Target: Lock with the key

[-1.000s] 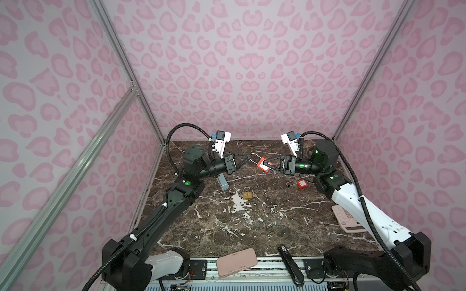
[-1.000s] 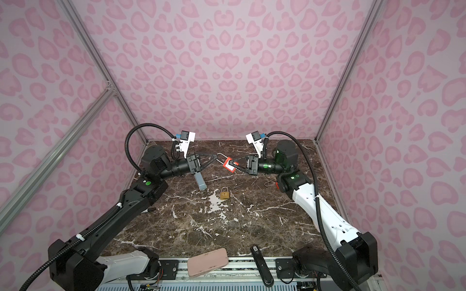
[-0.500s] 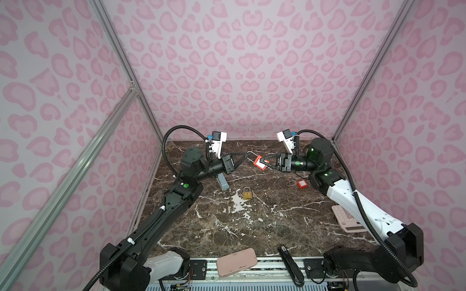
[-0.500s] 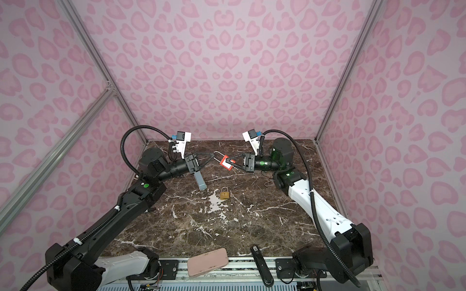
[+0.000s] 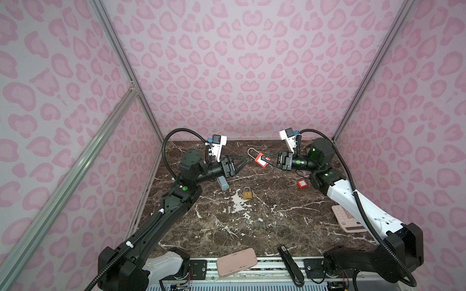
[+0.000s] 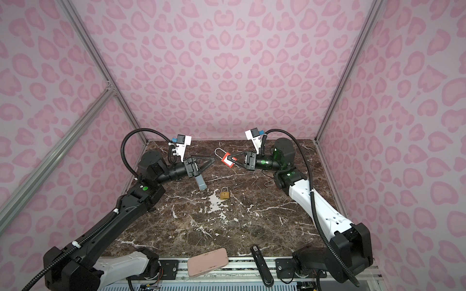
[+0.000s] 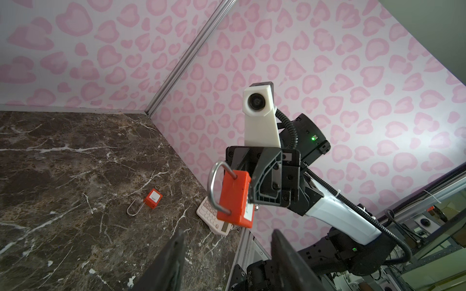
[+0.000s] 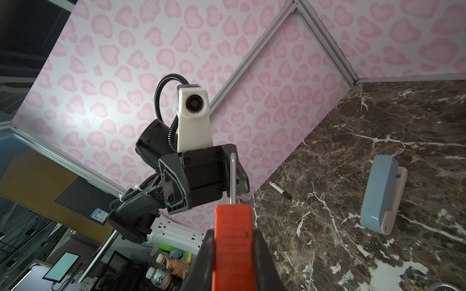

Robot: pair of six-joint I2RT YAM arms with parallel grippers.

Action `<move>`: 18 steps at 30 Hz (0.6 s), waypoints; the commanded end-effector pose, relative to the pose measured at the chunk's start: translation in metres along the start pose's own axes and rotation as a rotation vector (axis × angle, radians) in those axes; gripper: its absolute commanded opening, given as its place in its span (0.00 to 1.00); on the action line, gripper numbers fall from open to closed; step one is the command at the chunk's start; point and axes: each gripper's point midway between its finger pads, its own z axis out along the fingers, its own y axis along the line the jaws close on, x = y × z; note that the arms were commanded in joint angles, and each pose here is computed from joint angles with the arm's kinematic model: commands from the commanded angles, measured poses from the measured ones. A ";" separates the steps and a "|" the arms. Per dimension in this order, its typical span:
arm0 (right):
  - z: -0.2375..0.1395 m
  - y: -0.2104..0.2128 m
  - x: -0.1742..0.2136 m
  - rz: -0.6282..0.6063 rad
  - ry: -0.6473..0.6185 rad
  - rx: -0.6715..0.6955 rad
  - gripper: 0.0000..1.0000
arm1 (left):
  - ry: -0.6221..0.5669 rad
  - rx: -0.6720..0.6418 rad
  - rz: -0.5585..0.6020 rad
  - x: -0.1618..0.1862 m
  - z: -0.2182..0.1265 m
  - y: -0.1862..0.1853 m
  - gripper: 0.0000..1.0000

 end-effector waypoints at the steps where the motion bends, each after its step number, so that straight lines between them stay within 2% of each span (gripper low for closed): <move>1: 0.006 0.010 -0.007 -0.034 -0.023 -0.040 0.00 | -0.014 0.047 0.030 -0.004 0.000 -0.012 0.59; 9: 0.022 0.013 -0.005 -0.022 -0.011 -0.072 0.00 | -0.007 0.055 0.031 -0.002 0.002 -0.013 0.58; 15: 0.028 0.018 -0.003 -0.019 0.000 -0.089 0.00 | -0.004 0.051 0.027 0.000 0.002 -0.012 0.48; 18: 0.030 0.017 0.000 -0.012 0.006 -0.090 0.00 | -0.013 0.051 0.034 -0.001 0.000 -0.013 0.39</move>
